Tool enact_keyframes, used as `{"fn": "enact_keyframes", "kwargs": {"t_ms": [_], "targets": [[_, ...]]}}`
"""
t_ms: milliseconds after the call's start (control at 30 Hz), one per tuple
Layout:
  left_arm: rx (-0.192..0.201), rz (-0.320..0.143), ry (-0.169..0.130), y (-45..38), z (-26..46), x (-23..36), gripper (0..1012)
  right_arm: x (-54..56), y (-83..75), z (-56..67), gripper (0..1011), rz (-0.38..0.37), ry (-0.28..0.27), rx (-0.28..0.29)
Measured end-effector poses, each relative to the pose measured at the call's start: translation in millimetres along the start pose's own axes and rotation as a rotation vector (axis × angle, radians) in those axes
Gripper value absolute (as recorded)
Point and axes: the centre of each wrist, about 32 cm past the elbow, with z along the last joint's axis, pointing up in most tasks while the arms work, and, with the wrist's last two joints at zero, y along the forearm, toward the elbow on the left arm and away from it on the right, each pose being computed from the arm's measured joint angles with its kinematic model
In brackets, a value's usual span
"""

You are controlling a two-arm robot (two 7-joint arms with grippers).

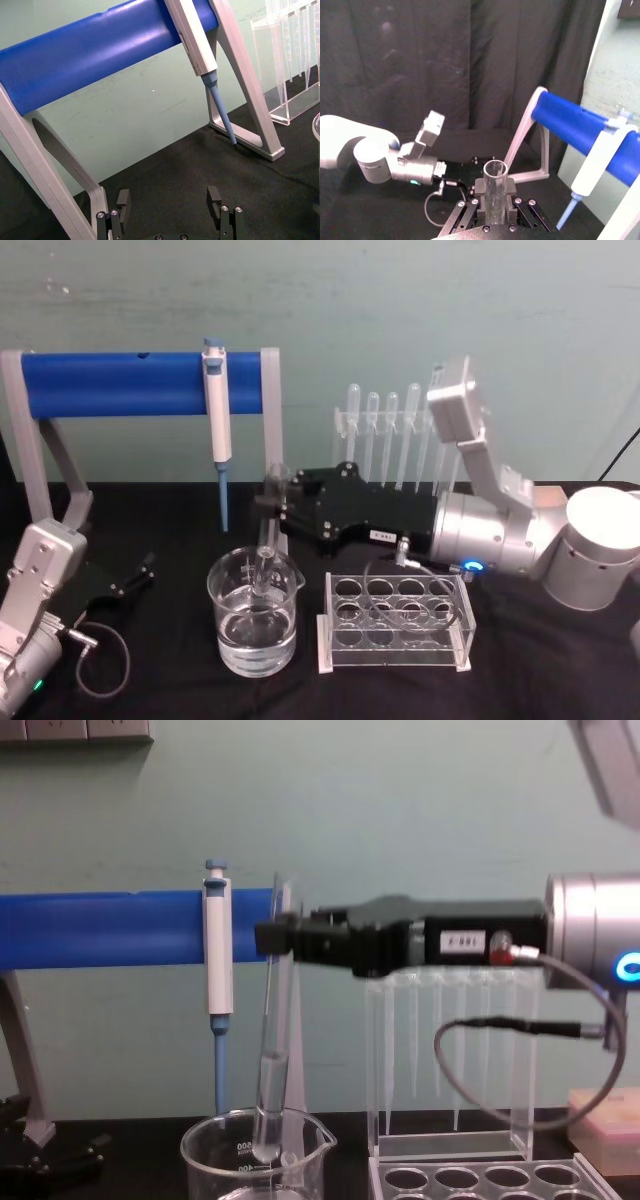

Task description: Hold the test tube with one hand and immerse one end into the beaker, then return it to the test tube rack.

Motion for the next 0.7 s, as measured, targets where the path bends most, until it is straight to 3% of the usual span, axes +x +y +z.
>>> {"fn": "enact_keyframes", "kwargs": {"t_ms": [333,700], "targets": [[0.000,0.000,0.000,0.0,0.0,0.0,1000,3.3,7.0,-28.0,224,0.000,0.017,-0.021],[0.000,0.000,0.000,0.0,0.0,0.0,1000,3.8,11.3,-45.4,224,-0.003,0.025,-0.033]]}}
